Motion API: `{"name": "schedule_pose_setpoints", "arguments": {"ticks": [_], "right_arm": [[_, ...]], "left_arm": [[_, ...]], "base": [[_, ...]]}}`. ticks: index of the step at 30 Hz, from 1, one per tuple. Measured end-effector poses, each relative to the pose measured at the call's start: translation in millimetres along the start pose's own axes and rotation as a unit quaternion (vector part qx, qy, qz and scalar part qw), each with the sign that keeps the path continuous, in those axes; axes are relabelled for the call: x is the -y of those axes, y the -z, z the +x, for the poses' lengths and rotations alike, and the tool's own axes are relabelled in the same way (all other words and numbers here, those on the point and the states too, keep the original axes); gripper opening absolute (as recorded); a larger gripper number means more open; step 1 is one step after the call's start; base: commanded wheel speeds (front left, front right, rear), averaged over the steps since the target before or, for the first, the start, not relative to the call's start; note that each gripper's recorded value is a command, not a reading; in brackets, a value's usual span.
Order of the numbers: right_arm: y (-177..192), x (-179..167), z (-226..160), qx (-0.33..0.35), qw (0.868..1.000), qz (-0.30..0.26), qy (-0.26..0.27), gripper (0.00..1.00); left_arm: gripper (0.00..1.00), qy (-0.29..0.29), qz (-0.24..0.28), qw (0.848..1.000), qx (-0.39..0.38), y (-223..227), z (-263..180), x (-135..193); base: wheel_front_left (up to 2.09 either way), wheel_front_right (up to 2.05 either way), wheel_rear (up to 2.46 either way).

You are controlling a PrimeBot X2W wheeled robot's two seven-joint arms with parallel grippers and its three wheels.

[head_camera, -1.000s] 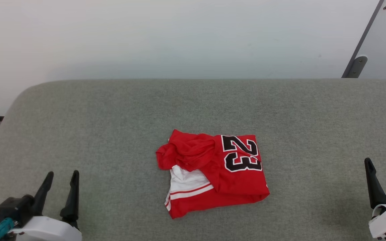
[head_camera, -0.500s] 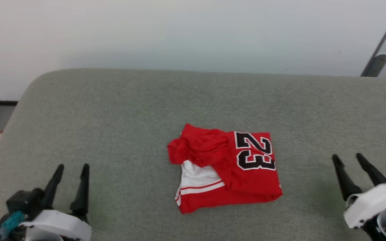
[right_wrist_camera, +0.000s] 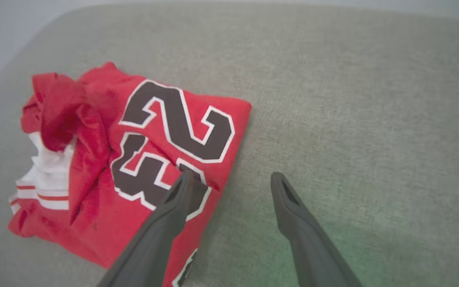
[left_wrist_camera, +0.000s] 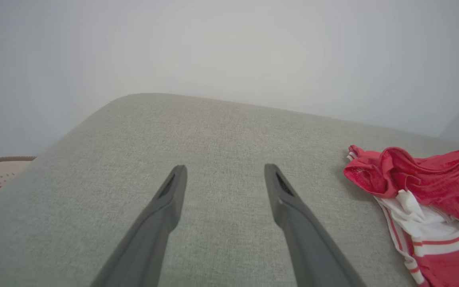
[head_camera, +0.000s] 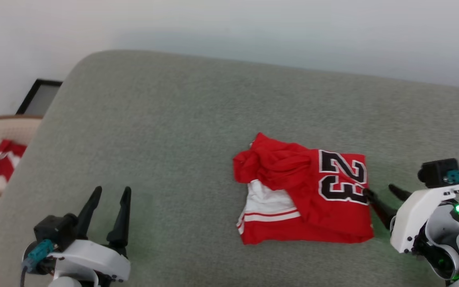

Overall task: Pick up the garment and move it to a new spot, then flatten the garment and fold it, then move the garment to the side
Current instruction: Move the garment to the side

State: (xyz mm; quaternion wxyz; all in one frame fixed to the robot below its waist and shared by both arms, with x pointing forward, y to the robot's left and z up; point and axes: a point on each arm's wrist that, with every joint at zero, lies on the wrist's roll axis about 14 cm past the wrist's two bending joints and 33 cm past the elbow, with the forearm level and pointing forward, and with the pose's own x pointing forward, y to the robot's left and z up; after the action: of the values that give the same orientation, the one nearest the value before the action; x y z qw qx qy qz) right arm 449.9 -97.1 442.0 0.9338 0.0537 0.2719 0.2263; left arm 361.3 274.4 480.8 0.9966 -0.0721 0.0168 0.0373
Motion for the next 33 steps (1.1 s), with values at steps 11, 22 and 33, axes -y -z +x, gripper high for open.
{"name": "schedule_pose_setpoints", "arguments": {"ticks": [11,22,33], "right_arm": [[35,-2,38,-0.154,0.988,0.005,-0.017,1.0],[34,-7,53,-0.177,0.984,-0.018,-0.023,0.0],[8,21,32,-0.136,0.989,-0.049,0.01,0.0]], "left_arm": [[1.0,-0.027,-0.005,0.999,-0.021,14,-1,-13],[1.0,-0.036,-0.003,0.999,-0.025,15,2,-17],[1.0,-0.005,0.007,1.0,-0.008,4,23,-3]], "base": [[0.0,0.0,0.0],[0.0,0.0,0.0],[0.0,0.0,0.0]]}}
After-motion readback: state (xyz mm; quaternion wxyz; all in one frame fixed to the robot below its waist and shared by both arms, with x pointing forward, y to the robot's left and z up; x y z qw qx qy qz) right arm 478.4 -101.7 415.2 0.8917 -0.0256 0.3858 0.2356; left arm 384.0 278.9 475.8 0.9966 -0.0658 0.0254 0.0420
